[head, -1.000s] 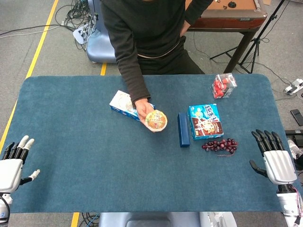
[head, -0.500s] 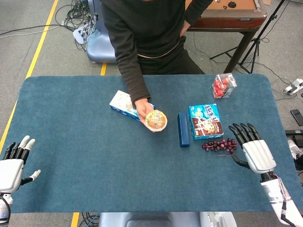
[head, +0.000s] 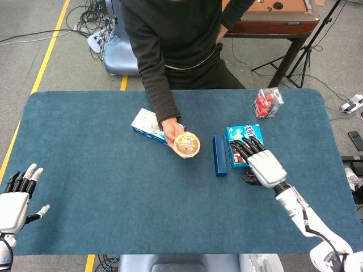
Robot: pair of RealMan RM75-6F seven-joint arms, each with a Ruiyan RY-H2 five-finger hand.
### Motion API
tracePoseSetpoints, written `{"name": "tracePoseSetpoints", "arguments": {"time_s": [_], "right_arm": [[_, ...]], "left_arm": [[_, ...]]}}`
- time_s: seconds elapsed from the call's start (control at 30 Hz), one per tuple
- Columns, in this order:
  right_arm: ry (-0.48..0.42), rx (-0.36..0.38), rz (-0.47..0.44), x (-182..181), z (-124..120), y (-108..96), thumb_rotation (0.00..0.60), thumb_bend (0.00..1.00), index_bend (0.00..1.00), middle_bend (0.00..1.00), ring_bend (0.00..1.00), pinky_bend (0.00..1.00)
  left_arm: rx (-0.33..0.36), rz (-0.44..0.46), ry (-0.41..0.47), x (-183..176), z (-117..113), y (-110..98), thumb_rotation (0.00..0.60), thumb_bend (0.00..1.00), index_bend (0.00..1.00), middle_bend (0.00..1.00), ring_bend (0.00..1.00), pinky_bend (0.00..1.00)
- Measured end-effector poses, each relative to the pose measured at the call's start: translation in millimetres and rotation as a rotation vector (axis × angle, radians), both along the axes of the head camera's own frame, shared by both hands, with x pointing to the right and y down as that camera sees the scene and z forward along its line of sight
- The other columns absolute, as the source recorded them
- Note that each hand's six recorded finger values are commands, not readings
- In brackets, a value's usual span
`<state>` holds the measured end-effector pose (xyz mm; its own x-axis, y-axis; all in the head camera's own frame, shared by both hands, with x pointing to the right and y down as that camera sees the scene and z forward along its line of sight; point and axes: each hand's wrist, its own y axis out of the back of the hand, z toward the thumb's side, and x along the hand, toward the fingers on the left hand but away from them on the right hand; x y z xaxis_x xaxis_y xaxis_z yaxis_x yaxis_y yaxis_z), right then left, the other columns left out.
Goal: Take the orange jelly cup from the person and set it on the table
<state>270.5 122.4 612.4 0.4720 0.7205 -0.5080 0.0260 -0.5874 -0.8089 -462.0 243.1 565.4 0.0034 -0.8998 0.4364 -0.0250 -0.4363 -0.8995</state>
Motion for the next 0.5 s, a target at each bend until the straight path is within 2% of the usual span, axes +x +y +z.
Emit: {"name": "tracePoseSetpoints", "arguments": {"time_s": [0.5], "right_arm": [[-0.063, -0.048, -0.093, -84, 21, -37, 0.600, 0.25, 0.00, 0.08, 0.00, 0.00]], "left_arm": [[-0.006, -0.002, -0.004, 0, 0, 3, 0.600, 0.19, 0.06, 0.02, 0.09, 0.04]]}}
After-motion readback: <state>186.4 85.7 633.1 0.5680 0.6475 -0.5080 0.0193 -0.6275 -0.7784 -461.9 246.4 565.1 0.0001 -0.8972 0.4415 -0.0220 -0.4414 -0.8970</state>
